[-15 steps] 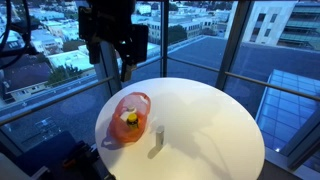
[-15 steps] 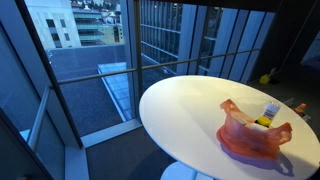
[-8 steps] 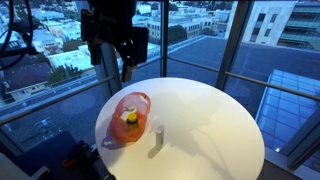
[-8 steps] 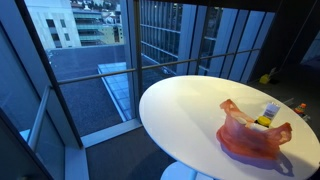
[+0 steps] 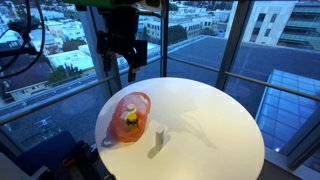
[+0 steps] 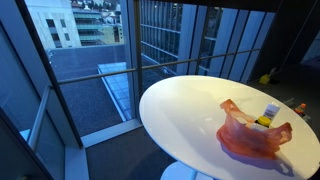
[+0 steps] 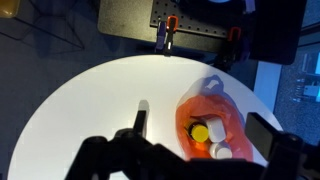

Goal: Remove the yellow and brown bottle from the plastic bag and put it on the table

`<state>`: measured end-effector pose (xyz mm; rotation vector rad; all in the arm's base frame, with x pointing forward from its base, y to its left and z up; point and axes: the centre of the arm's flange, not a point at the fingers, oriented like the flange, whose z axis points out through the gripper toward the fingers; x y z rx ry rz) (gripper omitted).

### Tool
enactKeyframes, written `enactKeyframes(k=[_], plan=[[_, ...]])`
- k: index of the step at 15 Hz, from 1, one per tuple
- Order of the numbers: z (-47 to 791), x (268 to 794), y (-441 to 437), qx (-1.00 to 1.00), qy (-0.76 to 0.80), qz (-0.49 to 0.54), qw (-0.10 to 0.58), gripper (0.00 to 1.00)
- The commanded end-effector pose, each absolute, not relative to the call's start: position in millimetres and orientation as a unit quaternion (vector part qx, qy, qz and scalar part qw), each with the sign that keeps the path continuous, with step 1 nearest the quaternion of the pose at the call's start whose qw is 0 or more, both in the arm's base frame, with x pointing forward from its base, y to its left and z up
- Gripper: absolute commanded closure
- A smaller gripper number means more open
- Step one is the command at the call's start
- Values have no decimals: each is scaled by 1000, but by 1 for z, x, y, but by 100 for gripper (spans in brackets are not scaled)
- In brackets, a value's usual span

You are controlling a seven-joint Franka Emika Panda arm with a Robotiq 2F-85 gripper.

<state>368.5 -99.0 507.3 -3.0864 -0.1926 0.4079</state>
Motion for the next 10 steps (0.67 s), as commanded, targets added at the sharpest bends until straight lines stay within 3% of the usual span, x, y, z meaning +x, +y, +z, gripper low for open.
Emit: enactKeyframes(k=[1, 7, 10], plan=[[482, 380, -74, -992, -50, 114, -22, 0], [445, 384, -49, -996, -23, 64, -53, 0], [444, 388, -49, -996, -32, 79, -36, 0]])
